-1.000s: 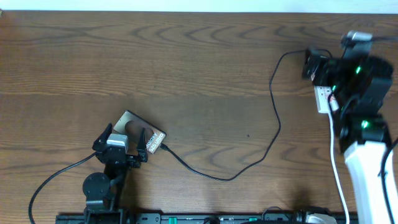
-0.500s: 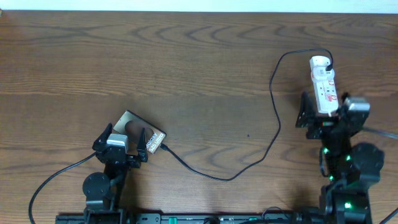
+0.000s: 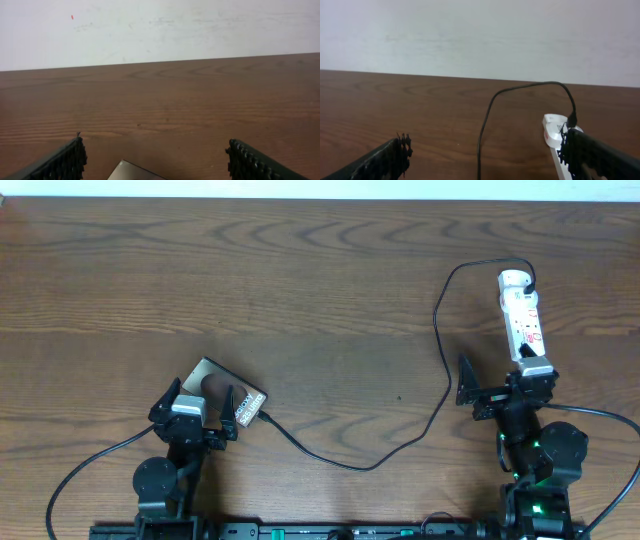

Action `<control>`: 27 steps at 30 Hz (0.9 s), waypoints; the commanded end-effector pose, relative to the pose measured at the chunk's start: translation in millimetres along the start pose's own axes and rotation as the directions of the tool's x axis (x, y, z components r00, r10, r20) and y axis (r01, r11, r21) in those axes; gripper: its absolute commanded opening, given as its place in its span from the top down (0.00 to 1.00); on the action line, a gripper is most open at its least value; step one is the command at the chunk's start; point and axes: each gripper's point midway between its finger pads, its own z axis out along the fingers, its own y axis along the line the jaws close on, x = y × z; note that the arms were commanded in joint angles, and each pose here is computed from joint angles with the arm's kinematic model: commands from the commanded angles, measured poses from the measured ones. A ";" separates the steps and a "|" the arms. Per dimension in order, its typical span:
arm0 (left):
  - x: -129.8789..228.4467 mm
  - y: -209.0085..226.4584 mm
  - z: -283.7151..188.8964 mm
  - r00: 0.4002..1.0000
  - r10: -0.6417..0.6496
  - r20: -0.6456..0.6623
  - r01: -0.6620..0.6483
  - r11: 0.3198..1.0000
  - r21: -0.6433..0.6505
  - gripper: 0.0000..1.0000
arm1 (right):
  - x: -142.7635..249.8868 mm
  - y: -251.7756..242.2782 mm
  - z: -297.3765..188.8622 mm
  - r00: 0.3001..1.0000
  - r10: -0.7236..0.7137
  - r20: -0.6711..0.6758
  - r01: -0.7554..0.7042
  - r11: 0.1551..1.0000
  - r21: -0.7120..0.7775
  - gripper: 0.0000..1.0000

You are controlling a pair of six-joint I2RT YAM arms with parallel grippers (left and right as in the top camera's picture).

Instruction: Plug charger to phone and switch on socket

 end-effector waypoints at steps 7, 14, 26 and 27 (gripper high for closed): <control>14.7 -2.0 0.0 0.999 -0.010 -0.049 0.011 1.000 0.013 0.13 | 4.9 12.4 -2.6 0.999 -0.038 -0.014 0.037 0.997 -0.065 0.01; 14.7 -2.0 0.0 0.999 -0.010 -0.049 0.011 1.000 0.013 0.13 | 15.0 15.7 -25.3 0.995 -0.089 -0.048 0.086 0.995 -0.056 0.01; 14.7 -2.0 0.0 0.999 -0.010 -0.049 0.011 1.000 0.013 0.13 | 48.0 2.7 -34.9 0.998 0.035 0.058 -0.037 0.999 0.039 0.01; 14.7 -2.0 0.0 0.999 -0.010 -0.049 0.011 1.000 0.013 0.13 | 50.5 0.3 -34.9 0.998 0.042 0.049 -0.045 0.998 0.053 0.01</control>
